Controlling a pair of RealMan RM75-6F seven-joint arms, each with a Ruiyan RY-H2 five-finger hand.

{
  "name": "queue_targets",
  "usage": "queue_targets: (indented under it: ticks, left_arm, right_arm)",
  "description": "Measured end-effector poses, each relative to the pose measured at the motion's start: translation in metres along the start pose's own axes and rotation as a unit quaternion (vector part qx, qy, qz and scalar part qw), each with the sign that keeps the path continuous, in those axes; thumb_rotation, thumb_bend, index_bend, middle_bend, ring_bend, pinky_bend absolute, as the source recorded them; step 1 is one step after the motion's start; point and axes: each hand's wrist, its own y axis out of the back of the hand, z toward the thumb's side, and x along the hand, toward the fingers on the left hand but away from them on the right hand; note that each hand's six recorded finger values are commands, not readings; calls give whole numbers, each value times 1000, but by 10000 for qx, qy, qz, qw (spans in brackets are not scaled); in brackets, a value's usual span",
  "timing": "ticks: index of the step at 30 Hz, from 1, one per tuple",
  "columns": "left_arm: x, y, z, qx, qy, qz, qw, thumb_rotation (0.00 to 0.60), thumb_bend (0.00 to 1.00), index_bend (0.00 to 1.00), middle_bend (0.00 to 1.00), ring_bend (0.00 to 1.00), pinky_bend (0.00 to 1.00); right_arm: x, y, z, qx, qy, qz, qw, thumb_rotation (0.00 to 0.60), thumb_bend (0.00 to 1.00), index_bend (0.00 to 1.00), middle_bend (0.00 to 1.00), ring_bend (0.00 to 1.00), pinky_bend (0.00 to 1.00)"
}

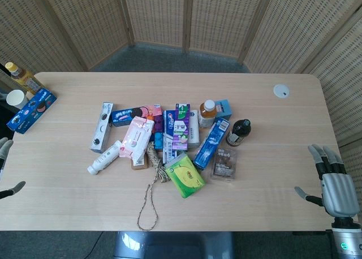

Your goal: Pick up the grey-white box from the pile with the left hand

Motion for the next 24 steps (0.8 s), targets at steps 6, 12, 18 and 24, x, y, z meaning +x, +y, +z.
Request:
queue_targets:
  ticks: [6,12,18,24]
  left_arm:
    - [3,-4,4,3,-100,-110,9999,600,0,0,0,0,0]
    - [20,-5,22,412,-803,-189,9957,600,0,0,0,0,0]
    - [64,2,52,1461,-1995,-109,9689,600,0,0,0,0,0]
    - [105,-6,62,2370,-2488,-335,9385,600,0,0,0,0,0]
  right_arm:
    - [1,2,-2,0,-21,-18,10000,600,0,0,0,0,0]
    - [0,4,-4,-43,-62,-29,10000,600,0,0,0,0,0]
    - [-2,3,-4,-25,-101,-42,9999,600,0,0,0,0,0]
    - [-3,0,-6,43,-180,-13,9998,600,0,0,0,0,0]
